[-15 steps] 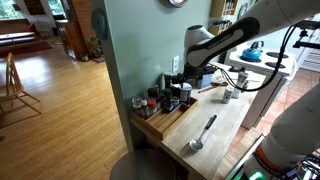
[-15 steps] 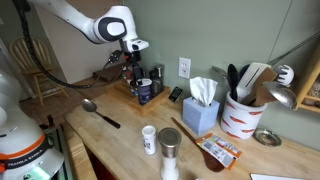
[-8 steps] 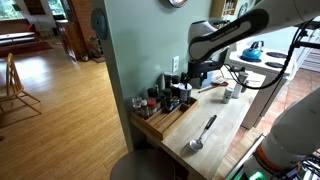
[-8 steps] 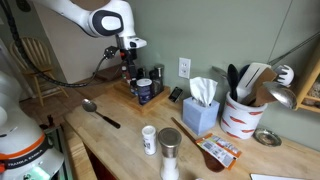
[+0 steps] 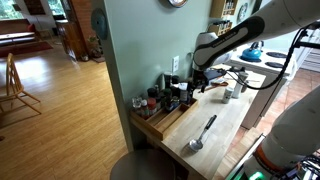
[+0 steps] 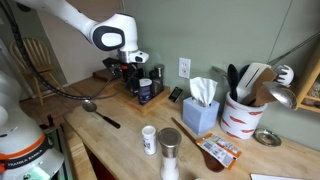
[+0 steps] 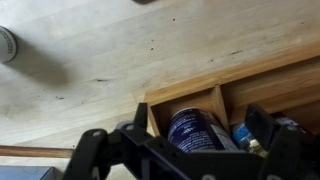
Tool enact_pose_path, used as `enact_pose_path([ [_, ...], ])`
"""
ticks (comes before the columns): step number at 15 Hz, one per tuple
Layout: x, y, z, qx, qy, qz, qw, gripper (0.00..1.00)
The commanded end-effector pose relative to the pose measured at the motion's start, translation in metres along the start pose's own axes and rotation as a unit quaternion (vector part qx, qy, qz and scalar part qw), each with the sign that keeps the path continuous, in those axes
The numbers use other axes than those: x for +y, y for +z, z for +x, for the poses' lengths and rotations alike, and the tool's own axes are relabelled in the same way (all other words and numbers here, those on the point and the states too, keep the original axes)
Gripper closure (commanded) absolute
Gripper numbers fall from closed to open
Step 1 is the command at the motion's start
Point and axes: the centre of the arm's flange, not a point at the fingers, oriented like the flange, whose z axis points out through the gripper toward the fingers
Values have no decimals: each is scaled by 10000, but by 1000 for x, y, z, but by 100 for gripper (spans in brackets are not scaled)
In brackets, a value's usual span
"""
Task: Place the blue container on the tray
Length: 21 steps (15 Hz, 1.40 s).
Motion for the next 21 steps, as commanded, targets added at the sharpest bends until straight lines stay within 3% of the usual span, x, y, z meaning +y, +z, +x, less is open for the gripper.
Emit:
enact_pose_path([
  [1, 14, 26, -9, 276, -394, 245, 9985, 25],
  [11, 7, 55, 2, 1050, -946, 403, 9891, 99],
  [17, 6, 57, 7, 1488, -987, 544, 9824, 100],
  [21, 10, 60, 0, 1057, -916, 556, 9886, 100],
])
